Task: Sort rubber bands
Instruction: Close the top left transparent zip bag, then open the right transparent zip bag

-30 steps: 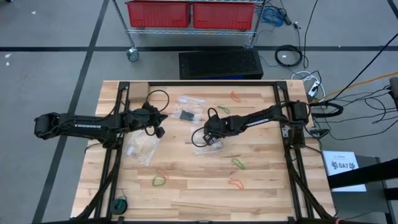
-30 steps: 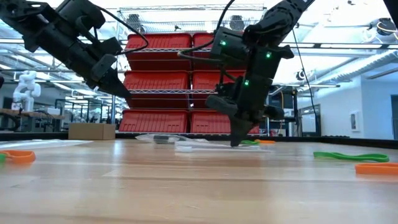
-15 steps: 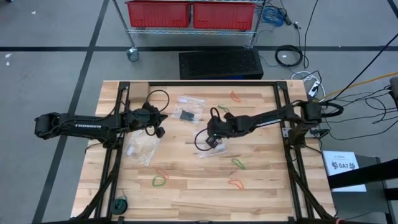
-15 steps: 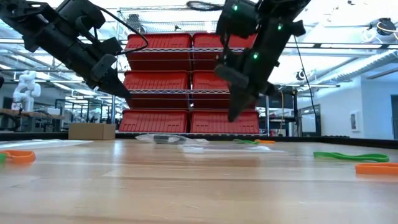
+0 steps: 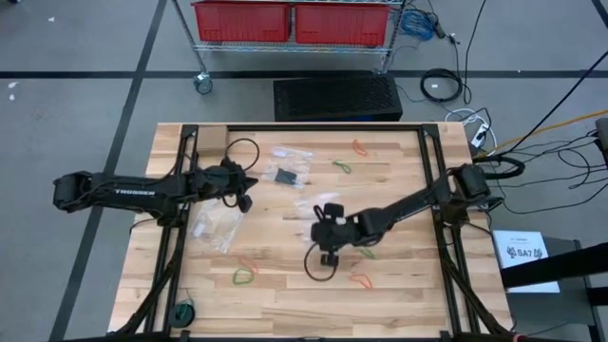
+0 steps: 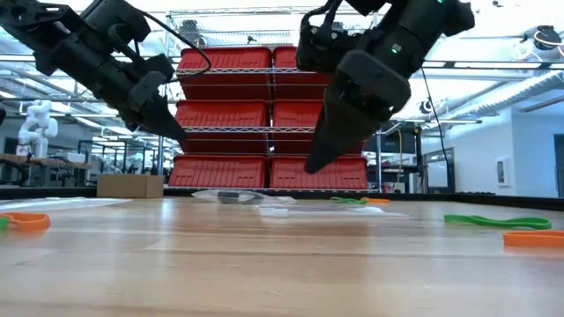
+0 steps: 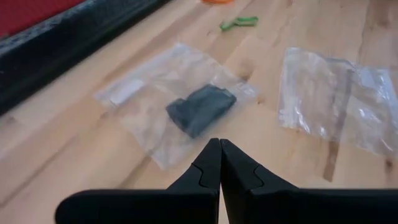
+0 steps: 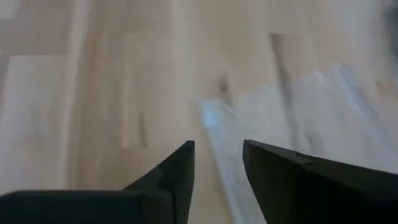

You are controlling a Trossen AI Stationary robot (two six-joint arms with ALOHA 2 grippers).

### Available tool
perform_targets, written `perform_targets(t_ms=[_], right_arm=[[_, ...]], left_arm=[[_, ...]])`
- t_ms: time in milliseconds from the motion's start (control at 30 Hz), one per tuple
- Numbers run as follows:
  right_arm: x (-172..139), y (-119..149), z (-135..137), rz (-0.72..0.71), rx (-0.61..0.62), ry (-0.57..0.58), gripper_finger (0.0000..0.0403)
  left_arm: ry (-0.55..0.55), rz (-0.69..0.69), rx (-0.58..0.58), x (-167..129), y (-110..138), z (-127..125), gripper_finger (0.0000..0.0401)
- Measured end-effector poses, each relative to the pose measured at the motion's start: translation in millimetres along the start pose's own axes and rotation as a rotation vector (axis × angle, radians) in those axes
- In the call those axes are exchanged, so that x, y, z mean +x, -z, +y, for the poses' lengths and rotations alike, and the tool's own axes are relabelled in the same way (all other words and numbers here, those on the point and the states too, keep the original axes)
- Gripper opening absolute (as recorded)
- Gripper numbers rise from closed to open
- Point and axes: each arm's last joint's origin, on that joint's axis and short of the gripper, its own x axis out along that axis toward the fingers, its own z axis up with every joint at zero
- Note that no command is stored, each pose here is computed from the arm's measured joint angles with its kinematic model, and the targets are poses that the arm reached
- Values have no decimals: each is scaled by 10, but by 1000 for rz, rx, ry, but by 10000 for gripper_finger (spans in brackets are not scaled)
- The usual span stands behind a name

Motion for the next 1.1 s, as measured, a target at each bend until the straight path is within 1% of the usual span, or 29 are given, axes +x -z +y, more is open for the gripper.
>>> perform_targets(t_ms=[100, 200, 333, 433, 533, 600, 667, 700, 767, 900, 1000, 1100], right_arm=[[90, 65, 76, 21, -39, -1, 138], [192, 130, 80, 56, -70, 16, 136], [324, 211, 63, 82, -82, 108, 127], [374, 235, 64, 97, -89, 130, 115], [391, 249, 64, 105, -91, 133, 88], [388, 246, 65, 101, -92, 133, 58], [383, 243, 60, 97, -103, 143, 22], [383, 241, 57, 98, -118, 153, 11], [380, 214, 44, 101, -131, 163, 8], [338, 103, 48, 87, -150, 162, 1], [197, -62, 50, 62, -153, 157, 1], [25, -185, 26, 64, -174, 167, 0]], left_arm=[[25, 25, 4, 41, 22, -14, 7], [39, 45, 7, 96, 44, -27, 7], [54, 45, 28, 175, 53, -47, 7], [64, 11, 55, 211, 27, -62, 7], [76, -59, 50, 216, -39, -76, 6], [92, -102, 57, 211, -81, -87, 6], [132, -129, 56, 207, -111, -102, 7], [148, -143, 61, 204, -126, -108, 9], [190, -172, 72, 197, -155, -124, 15], [313, -254, 86, 168, -238, -170, 30], [324, -343, 149, 138, -309, -194, 31], [351, -367, 237, 126, -314, -228, 29]])
